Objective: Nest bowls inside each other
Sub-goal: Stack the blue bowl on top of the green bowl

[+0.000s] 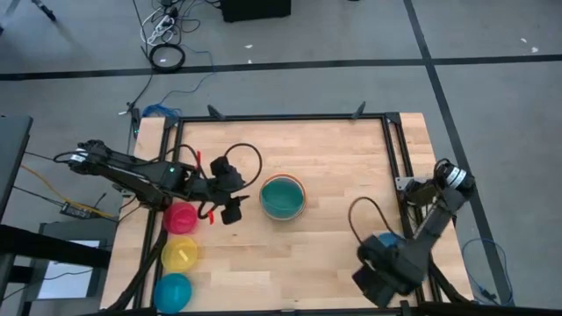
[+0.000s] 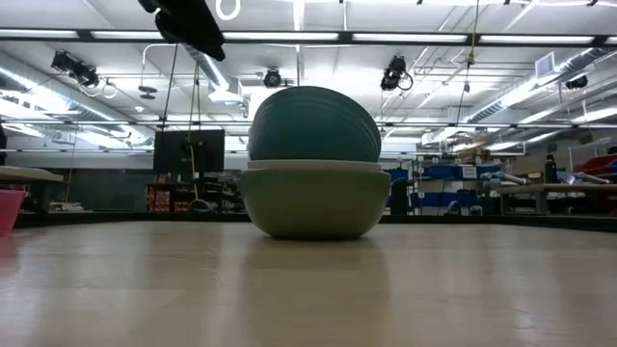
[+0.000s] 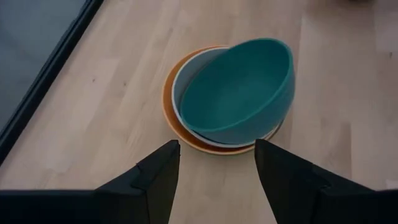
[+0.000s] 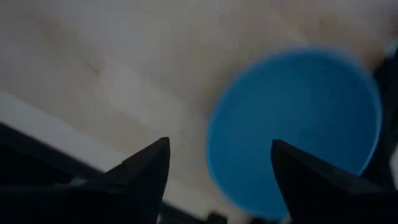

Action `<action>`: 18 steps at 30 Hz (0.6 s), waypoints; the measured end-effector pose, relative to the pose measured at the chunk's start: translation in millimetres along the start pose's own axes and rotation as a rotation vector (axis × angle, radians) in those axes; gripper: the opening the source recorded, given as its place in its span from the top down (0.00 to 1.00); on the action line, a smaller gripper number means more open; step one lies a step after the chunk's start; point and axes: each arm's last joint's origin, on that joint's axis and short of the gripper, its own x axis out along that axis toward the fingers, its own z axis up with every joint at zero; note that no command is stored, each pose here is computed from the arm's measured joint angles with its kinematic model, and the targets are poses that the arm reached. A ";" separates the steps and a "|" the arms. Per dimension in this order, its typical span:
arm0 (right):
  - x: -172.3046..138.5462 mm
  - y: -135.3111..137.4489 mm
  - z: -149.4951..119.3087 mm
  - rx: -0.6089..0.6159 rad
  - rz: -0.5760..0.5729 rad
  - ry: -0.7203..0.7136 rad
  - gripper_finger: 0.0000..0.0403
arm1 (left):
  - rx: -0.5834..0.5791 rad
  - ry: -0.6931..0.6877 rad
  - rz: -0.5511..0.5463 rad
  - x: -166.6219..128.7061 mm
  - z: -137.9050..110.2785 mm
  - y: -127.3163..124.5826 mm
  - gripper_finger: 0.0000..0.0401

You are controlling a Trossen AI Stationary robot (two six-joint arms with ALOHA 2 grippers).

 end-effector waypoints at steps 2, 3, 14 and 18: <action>4.7 -2.8 -12.8 0.042 0.018 0.009 0.33 | -0.003 -0.014 -0.005 0.3 1.6 -0.7 0.46; 8.4 -3.7 -17.7 0.061 0.028 0.012 0.33 | -0.004 -0.022 -0.007 0.3 2.3 -0.9 0.46; 70.5 -2.3 -31.3 0.107 0.078 0.057 0.47 | 0.015 -0.026 -0.004 -0.3 2.7 -0.6 0.46; 73.0 0.3 -20.3 0.045 0.065 0.048 0.83 | 0.015 -0.015 0.000 -4.8 5.3 0.8 0.46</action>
